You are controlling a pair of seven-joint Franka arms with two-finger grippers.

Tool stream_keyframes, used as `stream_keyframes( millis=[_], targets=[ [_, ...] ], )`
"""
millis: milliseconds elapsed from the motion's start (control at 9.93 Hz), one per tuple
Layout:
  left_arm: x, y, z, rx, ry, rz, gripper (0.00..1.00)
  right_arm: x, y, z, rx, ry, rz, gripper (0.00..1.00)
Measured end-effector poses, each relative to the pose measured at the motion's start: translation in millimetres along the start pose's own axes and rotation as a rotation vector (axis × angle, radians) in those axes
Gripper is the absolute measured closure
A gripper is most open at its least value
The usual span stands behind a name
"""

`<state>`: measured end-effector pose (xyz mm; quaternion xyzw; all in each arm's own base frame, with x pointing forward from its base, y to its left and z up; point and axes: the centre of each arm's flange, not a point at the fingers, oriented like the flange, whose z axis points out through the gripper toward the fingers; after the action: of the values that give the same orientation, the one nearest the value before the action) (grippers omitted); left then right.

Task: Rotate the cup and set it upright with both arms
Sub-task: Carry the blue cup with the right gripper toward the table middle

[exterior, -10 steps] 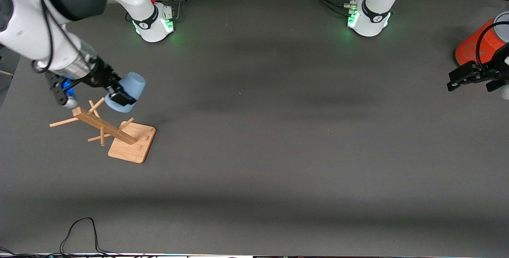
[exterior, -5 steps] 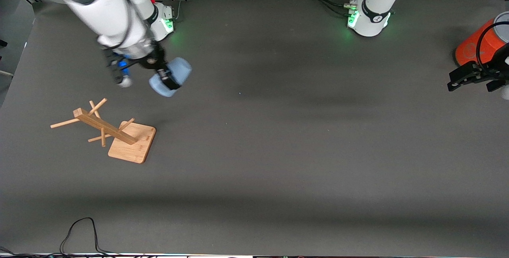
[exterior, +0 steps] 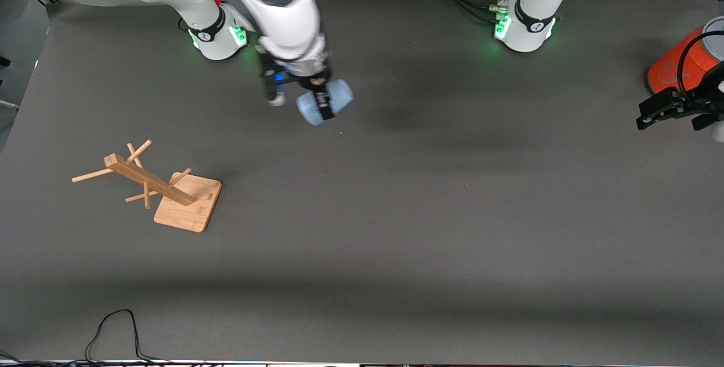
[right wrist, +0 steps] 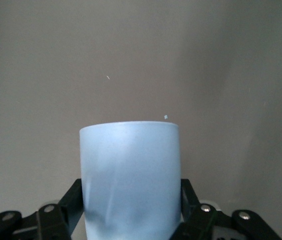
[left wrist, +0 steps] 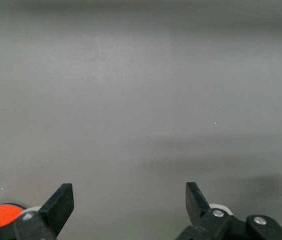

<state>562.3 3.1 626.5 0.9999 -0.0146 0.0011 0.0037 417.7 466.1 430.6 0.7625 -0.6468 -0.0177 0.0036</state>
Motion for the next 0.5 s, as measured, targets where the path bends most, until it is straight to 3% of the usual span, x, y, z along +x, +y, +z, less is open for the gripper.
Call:
stream_keyframes(
  millis=[302, 503],
  targets=[
    [0.0, -0.2, 0.1, 0.000, 0.000, 0.000, 0.00, -72.4, -6.2, 85.8, 0.016, 0.119, 0.185, 0.20],
    [0.0, -0.2, 0.1, 0.000, 0.000, 0.000, 0.00, -93.4, -13.7, 143.4, 0.011, 0.169, 0.265, 0.20]
  ],
)
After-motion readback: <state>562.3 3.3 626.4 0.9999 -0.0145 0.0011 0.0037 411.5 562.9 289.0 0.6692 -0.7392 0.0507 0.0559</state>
